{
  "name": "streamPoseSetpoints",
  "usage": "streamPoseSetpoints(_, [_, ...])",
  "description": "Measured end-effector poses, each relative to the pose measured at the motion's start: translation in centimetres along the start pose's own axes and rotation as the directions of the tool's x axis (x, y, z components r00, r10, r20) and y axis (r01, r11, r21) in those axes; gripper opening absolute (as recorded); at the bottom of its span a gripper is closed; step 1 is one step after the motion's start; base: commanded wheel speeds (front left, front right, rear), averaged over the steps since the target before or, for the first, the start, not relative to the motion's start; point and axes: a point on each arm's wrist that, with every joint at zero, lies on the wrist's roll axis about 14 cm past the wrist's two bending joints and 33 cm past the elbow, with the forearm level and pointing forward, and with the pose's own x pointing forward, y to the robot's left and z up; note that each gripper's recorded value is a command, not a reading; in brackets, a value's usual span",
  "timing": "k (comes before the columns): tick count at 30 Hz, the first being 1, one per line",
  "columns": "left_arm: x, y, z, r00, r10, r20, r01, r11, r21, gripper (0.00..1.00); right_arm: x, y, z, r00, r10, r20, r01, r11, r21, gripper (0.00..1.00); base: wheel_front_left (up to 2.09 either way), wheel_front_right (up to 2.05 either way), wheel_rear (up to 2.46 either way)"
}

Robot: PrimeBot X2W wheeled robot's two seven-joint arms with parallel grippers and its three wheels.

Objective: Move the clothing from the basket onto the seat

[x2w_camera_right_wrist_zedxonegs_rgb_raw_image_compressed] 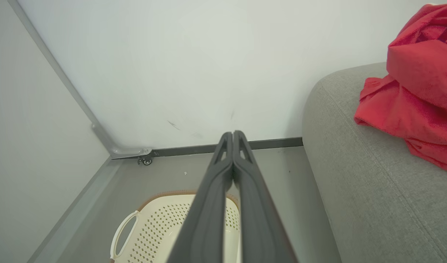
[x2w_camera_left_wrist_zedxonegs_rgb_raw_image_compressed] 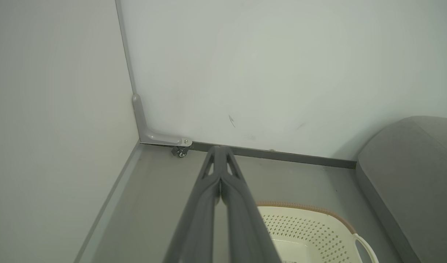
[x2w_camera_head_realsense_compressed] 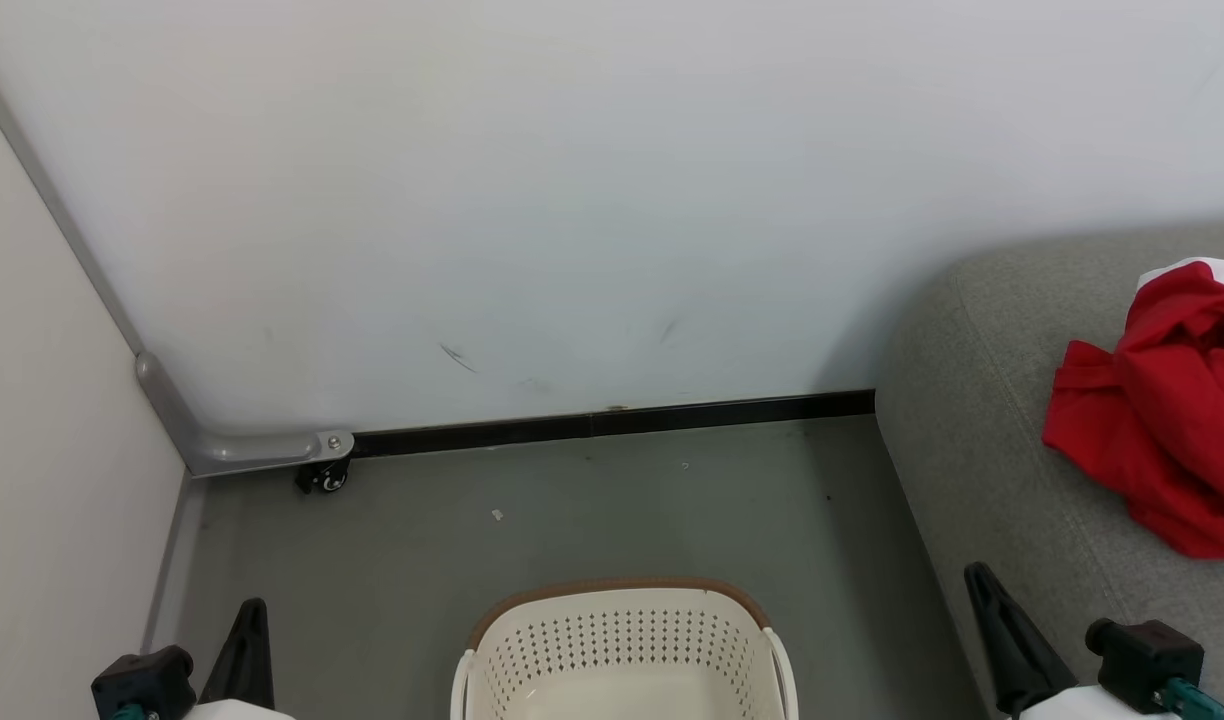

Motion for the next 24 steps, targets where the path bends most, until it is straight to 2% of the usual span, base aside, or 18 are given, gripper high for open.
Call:
streamPoseSetpoints(9, [0.3, -0.1, -0.3, 0.999, 0.0, -0.036, -0.004, 0.994, -0.11, 0.0, 0.1, -0.6, -0.5, 0.999, -0.035, -0.025, 0.038, 0.989, 0.142, 0.0, 0.0, 0.0, 0.0])
streamPoseSetpoints(13, [0.5, 0.0, -0.4, 0.999, 0.002, -0.049, -0.01, 0.986, -0.168, 0.0, 0.3, -0.9, -0.7, 0.998, -0.055, -0.035, 0.061, 0.97, 0.234, 0.0, 0.0, 0.0, 0.0])
streamPoseSetpoints(24, [1.1, -0.2, -0.9, 0.996, -0.012, -0.09, -0.018, 0.948, -0.318, 0.0, 0.7, -1.7, -1.3, 0.994, -0.088, -0.069, 0.108, 0.917, 0.383, 0.0, 0.0, 0.0, 0.0])
